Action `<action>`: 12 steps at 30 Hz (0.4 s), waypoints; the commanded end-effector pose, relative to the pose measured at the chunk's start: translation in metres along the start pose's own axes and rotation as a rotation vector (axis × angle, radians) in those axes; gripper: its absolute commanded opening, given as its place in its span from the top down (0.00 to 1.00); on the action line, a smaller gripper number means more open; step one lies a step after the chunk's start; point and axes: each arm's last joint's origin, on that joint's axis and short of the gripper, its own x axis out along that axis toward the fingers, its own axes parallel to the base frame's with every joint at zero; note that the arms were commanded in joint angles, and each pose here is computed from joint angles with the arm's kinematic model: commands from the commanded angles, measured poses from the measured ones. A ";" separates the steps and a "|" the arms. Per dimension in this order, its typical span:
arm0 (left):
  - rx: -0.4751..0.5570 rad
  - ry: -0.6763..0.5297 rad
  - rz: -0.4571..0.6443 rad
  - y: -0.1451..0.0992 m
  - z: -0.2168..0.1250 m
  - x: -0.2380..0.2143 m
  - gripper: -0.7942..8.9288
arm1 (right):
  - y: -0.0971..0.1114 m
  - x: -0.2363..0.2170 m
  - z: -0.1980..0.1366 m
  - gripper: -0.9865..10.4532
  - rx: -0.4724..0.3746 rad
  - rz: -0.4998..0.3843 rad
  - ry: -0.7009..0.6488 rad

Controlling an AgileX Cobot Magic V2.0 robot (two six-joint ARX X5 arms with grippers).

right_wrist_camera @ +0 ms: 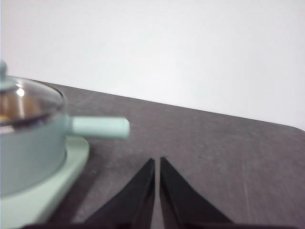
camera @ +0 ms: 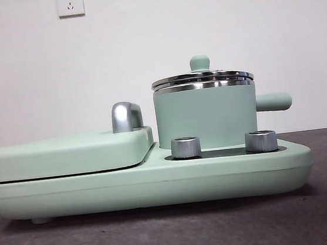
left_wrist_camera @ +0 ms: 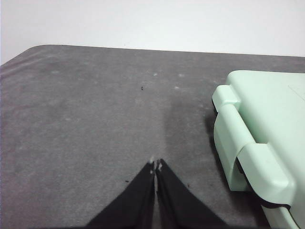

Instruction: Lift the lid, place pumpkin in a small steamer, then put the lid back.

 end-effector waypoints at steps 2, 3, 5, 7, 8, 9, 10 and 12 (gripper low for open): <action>0.004 0.004 0.001 0.000 -0.005 0.002 0.91 | -0.003 -0.009 -0.014 0.90 -0.010 -0.040 0.009; 0.004 0.004 0.001 0.000 -0.005 0.002 0.91 | -0.004 -0.011 -0.018 0.90 -0.011 -0.052 0.016; 0.004 0.003 0.001 0.000 -0.005 0.002 0.91 | -0.006 -0.012 -0.021 0.90 -0.013 -0.077 0.040; 0.004 0.003 0.001 0.000 -0.005 0.002 0.91 | -0.009 -0.012 -0.022 0.90 -0.017 -0.099 0.049; 0.004 0.002 0.001 0.000 -0.005 0.002 0.91 | -0.010 -0.012 -0.022 0.90 -0.017 -0.109 0.049; 0.004 0.004 0.001 0.000 -0.005 0.002 0.91 | -0.011 -0.012 -0.022 0.90 -0.016 -0.114 0.050; 0.004 0.003 0.001 0.000 -0.005 0.002 0.91 | -0.012 -0.012 -0.022 0.90 -0.016 -0.116 0.051; 0.004 0.003 0.001 0.000 -0.005 0.002 0.91 | -0.013 -0.012 -0.022 0.90 -0.015 -0.104 0.049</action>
